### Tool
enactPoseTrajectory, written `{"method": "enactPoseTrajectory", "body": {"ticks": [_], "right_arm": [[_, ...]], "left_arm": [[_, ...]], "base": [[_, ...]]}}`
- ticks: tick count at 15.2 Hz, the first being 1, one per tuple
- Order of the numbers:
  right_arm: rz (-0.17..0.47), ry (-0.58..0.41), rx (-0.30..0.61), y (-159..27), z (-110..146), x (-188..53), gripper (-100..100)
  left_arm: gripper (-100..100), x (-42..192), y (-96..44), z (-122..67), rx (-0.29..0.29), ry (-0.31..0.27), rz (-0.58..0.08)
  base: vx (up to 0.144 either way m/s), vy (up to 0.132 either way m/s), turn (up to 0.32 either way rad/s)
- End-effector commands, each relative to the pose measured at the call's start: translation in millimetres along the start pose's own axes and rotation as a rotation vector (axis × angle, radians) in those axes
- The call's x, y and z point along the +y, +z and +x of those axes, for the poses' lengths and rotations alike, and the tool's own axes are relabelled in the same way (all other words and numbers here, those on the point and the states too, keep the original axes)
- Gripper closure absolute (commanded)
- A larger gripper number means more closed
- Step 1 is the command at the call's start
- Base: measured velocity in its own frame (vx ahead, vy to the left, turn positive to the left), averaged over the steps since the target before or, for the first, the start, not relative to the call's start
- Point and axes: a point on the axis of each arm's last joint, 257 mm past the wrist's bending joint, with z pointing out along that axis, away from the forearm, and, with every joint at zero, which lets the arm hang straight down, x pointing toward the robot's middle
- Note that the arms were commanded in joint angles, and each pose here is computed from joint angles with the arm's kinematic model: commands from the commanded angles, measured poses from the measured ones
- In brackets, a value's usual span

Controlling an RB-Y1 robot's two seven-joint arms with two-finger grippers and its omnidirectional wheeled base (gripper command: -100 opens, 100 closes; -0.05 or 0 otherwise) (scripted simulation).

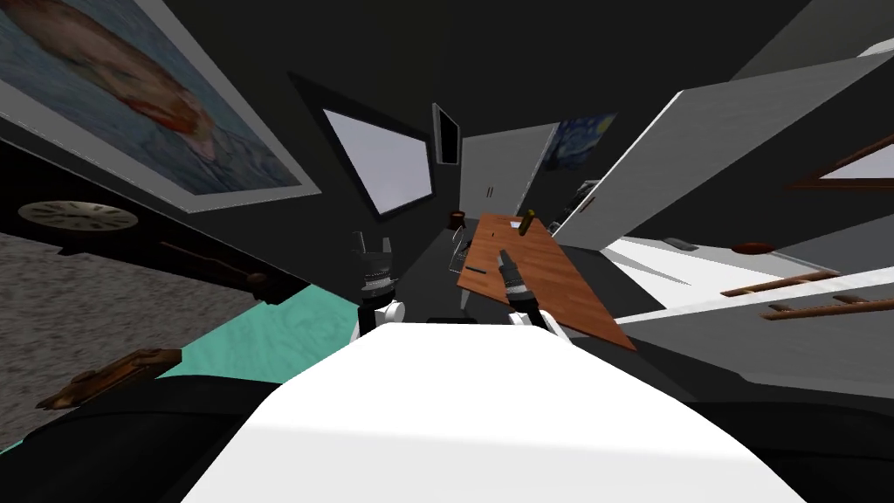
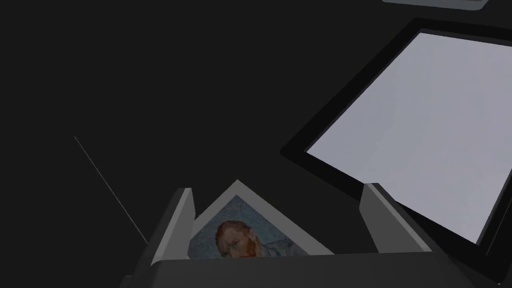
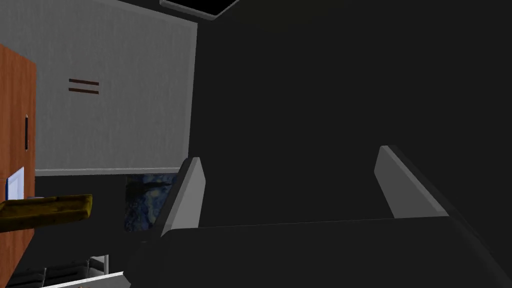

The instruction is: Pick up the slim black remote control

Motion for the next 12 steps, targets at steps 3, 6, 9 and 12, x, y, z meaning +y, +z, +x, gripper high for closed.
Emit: {"method": "enactPoseTrajectory", "body": {"ticks": [3,6,9,12], "right_arm": [[0.042,-0.064,0.105,-14.0,26,-30,-100],[0.061,-0.130,0.205,-24.9,45,-52,-100],[0.091,-0.175,0.271,-37.1,53,-73,-100],[0.129,-0.218,0.334,-52.2,60,-98,-100]], "left_arm": [[0,0,0.0,0.0,0.000,0.000,0.000],[0,0,0.0,0.0,0.000,0.000,0.000],[0,0,0.0,-0.1,0.000,0.000,0.000],[0,0,0.0,0.0,0.000,0.000,0.000]], "base": [[0.039,0.149,0.149],[0.052,0.119,0.170],[0.048,0.087,0.115],[0.063,0.101,0.175]]}}
